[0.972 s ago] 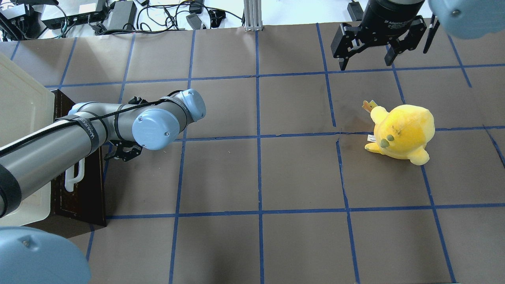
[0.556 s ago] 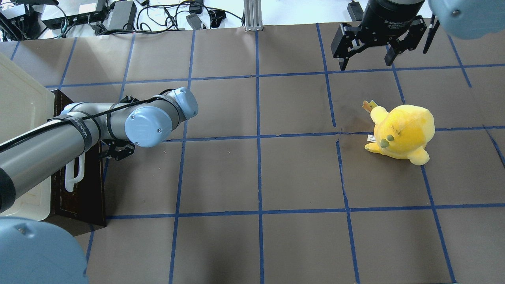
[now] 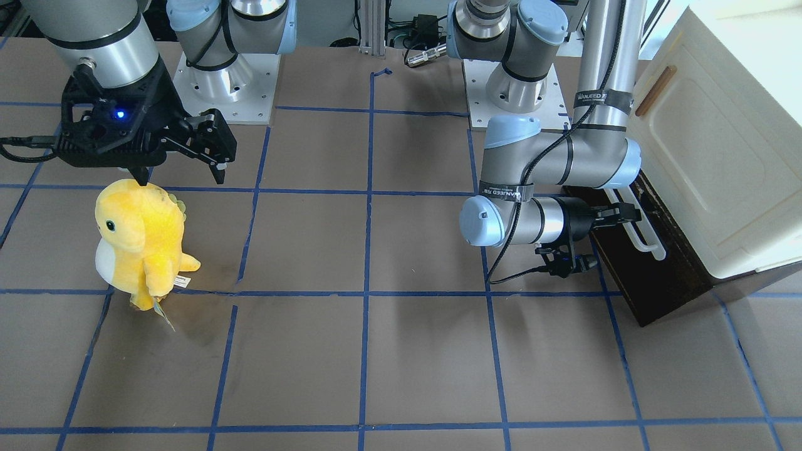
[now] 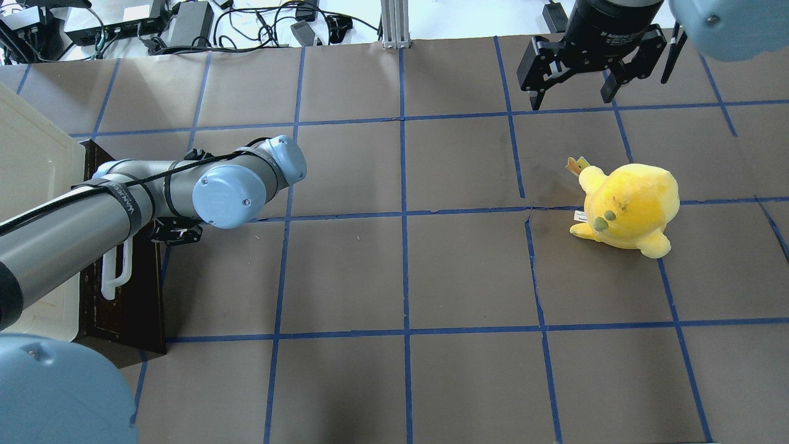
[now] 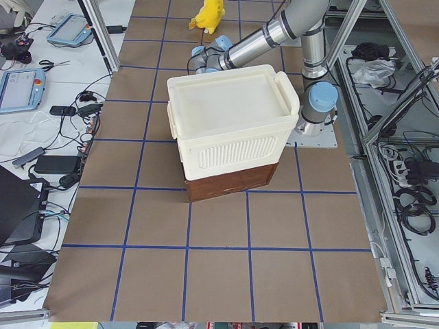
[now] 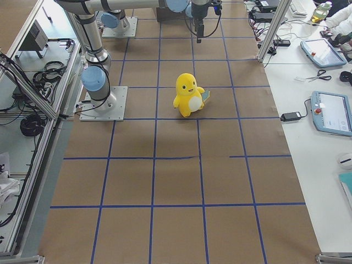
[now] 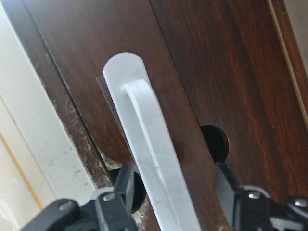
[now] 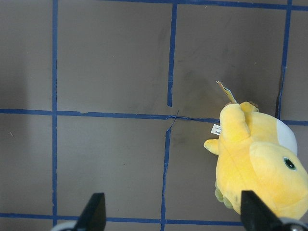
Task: Pull drawer sideways
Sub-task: 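Pull the white handle with the left gripper, sliding the drawer outward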
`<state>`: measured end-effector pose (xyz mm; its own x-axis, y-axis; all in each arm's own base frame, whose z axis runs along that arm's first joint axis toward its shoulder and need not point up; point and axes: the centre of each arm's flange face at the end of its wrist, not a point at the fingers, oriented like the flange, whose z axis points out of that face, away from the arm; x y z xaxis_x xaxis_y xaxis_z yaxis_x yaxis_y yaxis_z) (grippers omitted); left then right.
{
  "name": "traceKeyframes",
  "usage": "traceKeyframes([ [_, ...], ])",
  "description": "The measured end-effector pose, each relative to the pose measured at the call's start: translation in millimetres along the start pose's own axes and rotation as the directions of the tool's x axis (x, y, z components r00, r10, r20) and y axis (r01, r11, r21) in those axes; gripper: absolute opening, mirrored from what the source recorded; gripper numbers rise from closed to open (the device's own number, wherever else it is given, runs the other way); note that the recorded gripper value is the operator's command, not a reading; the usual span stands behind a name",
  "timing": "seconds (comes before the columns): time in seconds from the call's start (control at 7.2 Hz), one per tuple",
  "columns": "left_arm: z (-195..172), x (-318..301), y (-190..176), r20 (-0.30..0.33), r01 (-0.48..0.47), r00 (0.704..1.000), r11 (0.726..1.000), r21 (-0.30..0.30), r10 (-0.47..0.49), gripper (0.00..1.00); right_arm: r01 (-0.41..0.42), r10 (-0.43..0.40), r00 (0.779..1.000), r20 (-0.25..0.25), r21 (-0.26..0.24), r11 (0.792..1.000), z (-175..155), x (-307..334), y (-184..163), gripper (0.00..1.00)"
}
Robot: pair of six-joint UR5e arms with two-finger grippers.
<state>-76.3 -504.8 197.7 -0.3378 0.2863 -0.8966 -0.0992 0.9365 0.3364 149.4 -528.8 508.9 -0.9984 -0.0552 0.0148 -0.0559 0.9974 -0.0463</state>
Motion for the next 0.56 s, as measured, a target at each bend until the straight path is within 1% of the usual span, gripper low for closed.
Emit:
traceKeyframes([
  [0.14,0.0,-0.1,-0.1,0.000,0.000,1.000,1.000,0.000,0.000,0.30,0.000,0.000,1.000,0.000,0.000,1.000,0.0,0.0,0.0,1.00],
  [0.28,0.1,0.2,0.1,0.000,-0.001,1.000,1.000,0.000,0.001,0.29,0.000,0.000,1.000,0.000,0.000,1.000,0.0,0.0,0.0,1.00],
  [0.56,-0.6,-1.7,0.4,-0.002,-0.001,1.000,1.000,0.001,0.001,0.30,0.001,-0.001,1.000,0.000,0.000,1.000,0.0,0.0,0.0,1.00],
])
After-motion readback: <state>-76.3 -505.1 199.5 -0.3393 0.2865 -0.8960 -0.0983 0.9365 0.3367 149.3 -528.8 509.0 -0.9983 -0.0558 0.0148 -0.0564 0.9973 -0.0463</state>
